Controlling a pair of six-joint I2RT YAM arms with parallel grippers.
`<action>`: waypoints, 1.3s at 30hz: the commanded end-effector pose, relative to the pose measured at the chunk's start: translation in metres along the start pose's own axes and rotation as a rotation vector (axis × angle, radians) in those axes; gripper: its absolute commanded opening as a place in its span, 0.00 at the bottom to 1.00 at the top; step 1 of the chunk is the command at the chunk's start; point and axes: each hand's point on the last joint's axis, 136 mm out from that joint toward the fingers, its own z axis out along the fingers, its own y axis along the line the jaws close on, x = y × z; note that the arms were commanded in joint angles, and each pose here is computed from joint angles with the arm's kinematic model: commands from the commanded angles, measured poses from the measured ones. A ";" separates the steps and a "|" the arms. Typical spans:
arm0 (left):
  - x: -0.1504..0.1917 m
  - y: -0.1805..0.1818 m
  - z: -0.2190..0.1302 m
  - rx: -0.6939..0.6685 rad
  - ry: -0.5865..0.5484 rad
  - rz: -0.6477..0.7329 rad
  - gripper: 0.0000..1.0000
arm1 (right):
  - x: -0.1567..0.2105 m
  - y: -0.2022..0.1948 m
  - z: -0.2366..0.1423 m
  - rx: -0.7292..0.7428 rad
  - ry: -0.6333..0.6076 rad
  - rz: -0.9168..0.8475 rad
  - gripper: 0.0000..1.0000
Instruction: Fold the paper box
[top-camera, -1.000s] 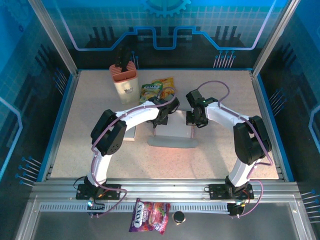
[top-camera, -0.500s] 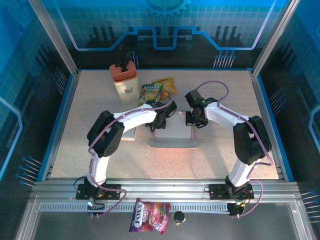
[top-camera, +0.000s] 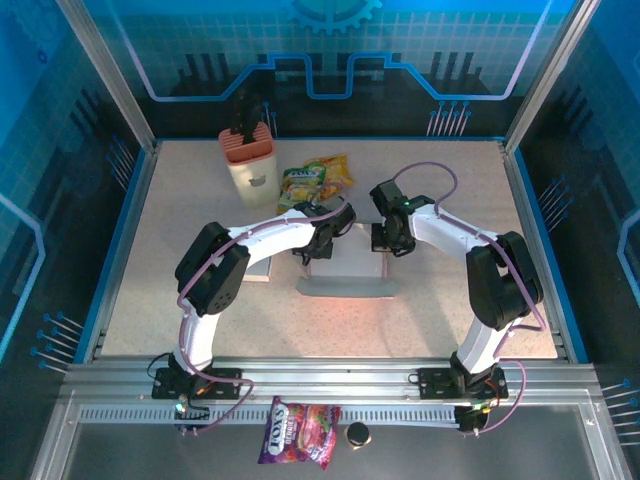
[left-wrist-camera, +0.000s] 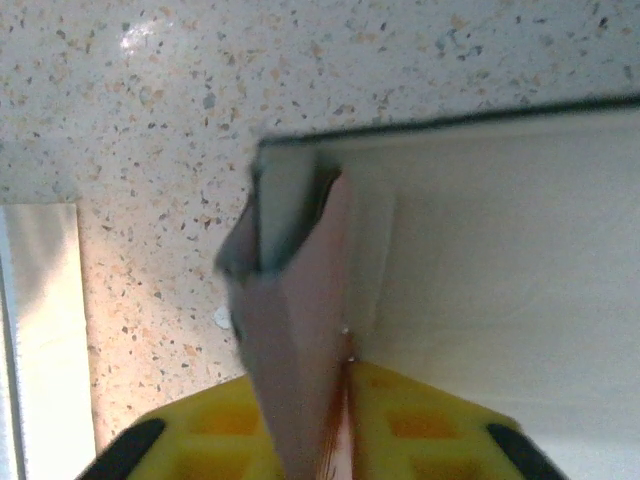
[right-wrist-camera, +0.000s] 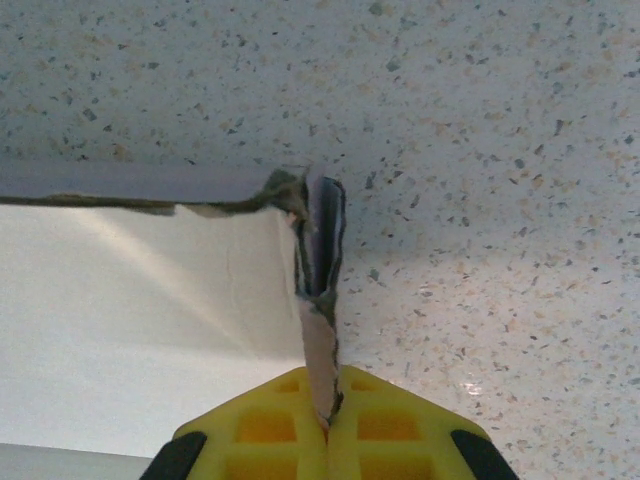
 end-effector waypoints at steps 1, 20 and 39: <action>0.002 0.001 -0.015 0.020 -0.001 -0.003 0.35 | 0.003 -0.002 -0.002 0.031 0.004 0.010 0.00; -0.043 0.016 -0.136 0.356 -0.196 -0.195 0.50 | 0.031 -0.061 0.009 0.236 0.179 0.281 0.00; 0.038 0.026 -0.152 0.645 -0.047 -0.229 0.44 | 0.107 -0.107 -0.010 0.292 0.464 1.158 0.00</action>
